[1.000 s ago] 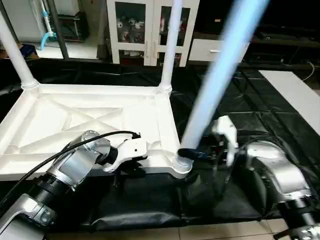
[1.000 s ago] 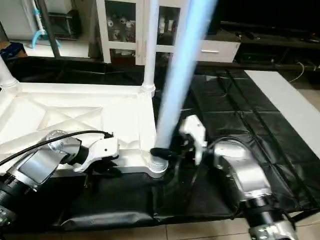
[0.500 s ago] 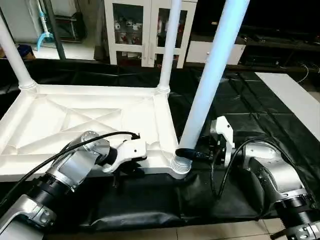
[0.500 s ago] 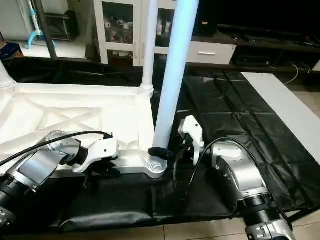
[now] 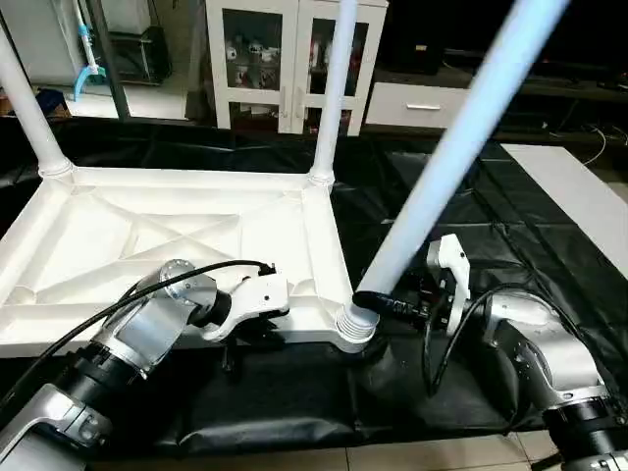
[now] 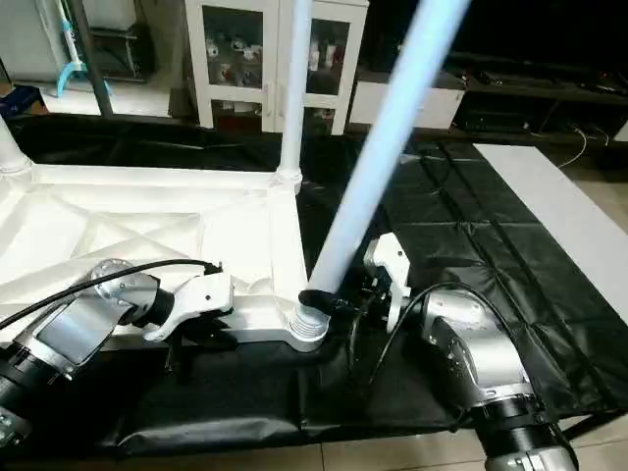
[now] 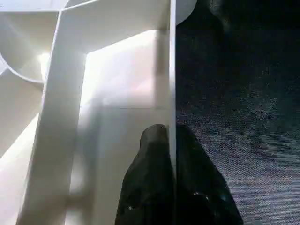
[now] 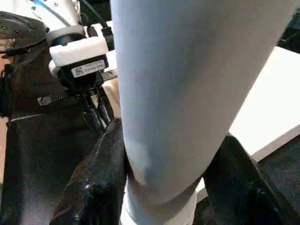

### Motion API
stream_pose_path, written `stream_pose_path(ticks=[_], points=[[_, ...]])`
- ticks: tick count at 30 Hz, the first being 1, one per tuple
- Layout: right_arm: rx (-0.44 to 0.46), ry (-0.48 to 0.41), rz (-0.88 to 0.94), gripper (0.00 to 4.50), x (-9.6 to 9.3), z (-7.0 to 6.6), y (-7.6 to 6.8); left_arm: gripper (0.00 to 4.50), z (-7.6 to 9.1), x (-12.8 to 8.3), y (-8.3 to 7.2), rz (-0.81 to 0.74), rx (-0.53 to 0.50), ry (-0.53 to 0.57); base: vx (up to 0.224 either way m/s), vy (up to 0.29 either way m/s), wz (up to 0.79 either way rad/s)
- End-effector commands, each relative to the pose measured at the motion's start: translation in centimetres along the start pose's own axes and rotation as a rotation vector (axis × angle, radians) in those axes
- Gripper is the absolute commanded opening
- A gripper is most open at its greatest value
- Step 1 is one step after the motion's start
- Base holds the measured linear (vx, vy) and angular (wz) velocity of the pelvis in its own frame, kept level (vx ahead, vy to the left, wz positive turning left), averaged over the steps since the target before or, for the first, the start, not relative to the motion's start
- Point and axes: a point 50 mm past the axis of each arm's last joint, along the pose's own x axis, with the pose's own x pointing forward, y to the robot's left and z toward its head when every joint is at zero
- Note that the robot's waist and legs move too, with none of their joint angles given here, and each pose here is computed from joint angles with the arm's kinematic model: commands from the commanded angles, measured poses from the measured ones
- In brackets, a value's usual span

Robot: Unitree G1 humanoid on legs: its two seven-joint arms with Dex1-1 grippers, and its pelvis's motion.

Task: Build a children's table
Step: Insert table leg to table base

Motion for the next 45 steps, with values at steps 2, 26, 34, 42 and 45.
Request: stream_pose_path(ticks=[2,26,34,42,45], points=[[0.160,0.249,-0.026,1.84,-1.0,-5.7,0.9,0.00,-0.3,0.3,-0.3,-0.001,-0.006,0.008,0.000,0.000,0.00],[0.095,0.207,0.067,1.84,0.6,-2.5,-0.6,0.00,-0.4,0.2,-0.3,-0.008,0.000,0.022,0.000,0.000,0.00],[0.121,-0.003,0.102,1.84,-1.1,3.3,-2.5,0.00,-0.4,0.2,-0.3,-0.008,0.009,0.027,0.000,0.000,0.00],[0.128,-0.042,0.122,1.84,-1.2,4.8,-2.7,0.00,-0.3,0.3,-0.4,-0.010,0.014,0.025,0.000,0.000,0.00],[0.145,-0.090,0.129,1.84,-1.2,5.7,-2.8,0.00,-0.4,0.3,-0.5,-0.011,0.014,0.025,0.000,0.000,0.00]])
